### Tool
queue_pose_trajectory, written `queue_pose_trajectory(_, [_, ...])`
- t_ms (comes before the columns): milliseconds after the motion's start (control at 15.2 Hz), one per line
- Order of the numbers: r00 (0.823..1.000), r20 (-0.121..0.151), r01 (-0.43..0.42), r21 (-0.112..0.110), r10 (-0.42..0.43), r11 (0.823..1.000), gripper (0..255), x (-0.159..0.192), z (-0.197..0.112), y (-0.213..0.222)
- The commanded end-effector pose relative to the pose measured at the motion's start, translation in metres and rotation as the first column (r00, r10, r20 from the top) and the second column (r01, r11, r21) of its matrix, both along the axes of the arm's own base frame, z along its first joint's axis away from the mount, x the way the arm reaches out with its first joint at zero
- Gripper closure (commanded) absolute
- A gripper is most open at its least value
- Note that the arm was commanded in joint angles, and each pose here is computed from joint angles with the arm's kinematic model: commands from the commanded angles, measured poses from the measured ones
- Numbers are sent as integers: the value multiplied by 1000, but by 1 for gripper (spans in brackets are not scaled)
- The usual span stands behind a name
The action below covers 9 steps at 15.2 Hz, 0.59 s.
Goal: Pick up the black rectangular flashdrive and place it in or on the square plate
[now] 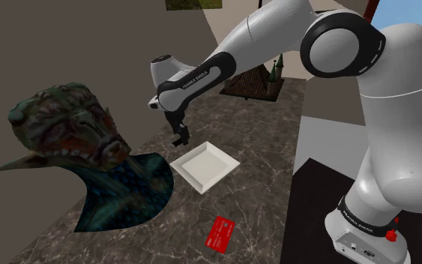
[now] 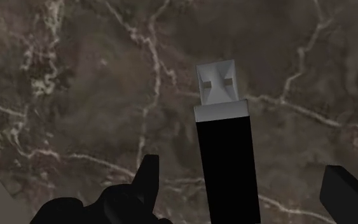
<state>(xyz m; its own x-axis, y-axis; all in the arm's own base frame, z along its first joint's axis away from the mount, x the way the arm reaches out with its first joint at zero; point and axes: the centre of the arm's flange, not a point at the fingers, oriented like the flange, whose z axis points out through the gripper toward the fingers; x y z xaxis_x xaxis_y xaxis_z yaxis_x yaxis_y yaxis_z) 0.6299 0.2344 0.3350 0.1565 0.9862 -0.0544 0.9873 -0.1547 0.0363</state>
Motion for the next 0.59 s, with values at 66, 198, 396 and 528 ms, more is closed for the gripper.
queue_pose_trajectory(66, [1000, 1, 0, 0, 0, 1000, 0, 1, -4, -1])
queue_pose_trajectory(198, [1000, 1, 0, 0, 0, 1000, 0, 1, -4, -1])
queue_pose_trajectory(396, [1000, 1, 0, 0, 0, 1000, 0, 1, -4, -1])
queue_pose_trajectory(528, [1000, 1, 0, 0, 0, 1000, 255, 1, -4, -1])
